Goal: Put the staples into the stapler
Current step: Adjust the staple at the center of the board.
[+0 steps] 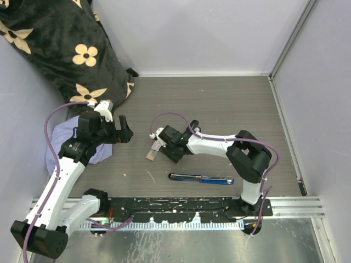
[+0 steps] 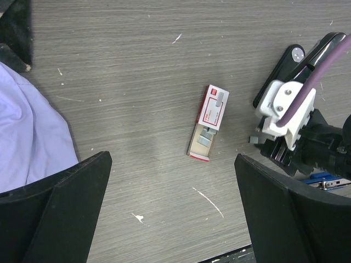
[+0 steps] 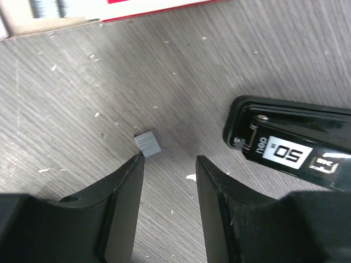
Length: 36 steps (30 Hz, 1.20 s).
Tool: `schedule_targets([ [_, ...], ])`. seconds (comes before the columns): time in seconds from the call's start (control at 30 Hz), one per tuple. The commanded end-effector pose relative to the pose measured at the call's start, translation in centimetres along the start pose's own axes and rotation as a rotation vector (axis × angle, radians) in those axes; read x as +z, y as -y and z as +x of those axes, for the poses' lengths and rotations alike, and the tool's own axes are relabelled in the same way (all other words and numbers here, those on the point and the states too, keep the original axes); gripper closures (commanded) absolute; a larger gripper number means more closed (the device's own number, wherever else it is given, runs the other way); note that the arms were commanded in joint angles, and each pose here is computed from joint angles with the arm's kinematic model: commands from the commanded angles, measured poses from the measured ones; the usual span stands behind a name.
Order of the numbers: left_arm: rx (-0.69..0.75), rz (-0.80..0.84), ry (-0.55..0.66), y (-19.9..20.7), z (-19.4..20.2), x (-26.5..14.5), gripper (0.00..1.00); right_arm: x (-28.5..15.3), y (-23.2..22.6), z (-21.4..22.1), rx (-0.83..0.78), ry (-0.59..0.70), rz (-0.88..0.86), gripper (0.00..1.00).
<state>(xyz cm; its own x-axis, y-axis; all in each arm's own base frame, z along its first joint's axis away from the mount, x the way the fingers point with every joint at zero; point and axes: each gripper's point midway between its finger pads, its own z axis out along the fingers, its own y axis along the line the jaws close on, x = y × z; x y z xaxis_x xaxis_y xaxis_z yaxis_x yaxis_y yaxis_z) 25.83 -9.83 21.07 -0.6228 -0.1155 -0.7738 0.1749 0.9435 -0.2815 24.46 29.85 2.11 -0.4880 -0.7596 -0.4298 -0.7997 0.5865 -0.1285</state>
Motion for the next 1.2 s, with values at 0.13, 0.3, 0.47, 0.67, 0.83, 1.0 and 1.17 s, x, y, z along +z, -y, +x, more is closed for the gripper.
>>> schedule_targets([
  [0.13,0.012,0.032,0.054,0.8,-1.5,-0.1,0.02,0.4,2.4,-1.6,0.122,0.032,0.067,0.52],
  [0.3,0.016,0.032,0.058,0.8,-1.7,-0.2,0.02,0.9,2.7,-2.2,0.153,0.047,0.066,0.52],
  [0.47,0.017,0.030,0.054,0.7,-1.6,-0.1,0.02,1.4,3.3,-3.1,0.182,0.071,0.083,0.52],
  [0.67,0.024,0.085,0.050,1.7,-1.1,0.1,0.02,-0.1,3.1,-5.1,0.195,0.137,0.036,0.52],
  [0.83,0.053,0.124,0.031,3.3,-0.3,0.5,0.10,-4.7,1.9,-7.8,0.194,0.261,-0.077,0.51],
  [1.0,0.088,0.187,0.013,6.3,0.4,1.5,0.17,-8.7,2.4,-8.1,0.231,0.338,-0.121,0.49],
  [1.17,0.122,0.218,-0.054,8.8,2.3,3.5,0.30,-11.0,6.5,-4.8,0.393,0.364,-0.089,0.46],
])
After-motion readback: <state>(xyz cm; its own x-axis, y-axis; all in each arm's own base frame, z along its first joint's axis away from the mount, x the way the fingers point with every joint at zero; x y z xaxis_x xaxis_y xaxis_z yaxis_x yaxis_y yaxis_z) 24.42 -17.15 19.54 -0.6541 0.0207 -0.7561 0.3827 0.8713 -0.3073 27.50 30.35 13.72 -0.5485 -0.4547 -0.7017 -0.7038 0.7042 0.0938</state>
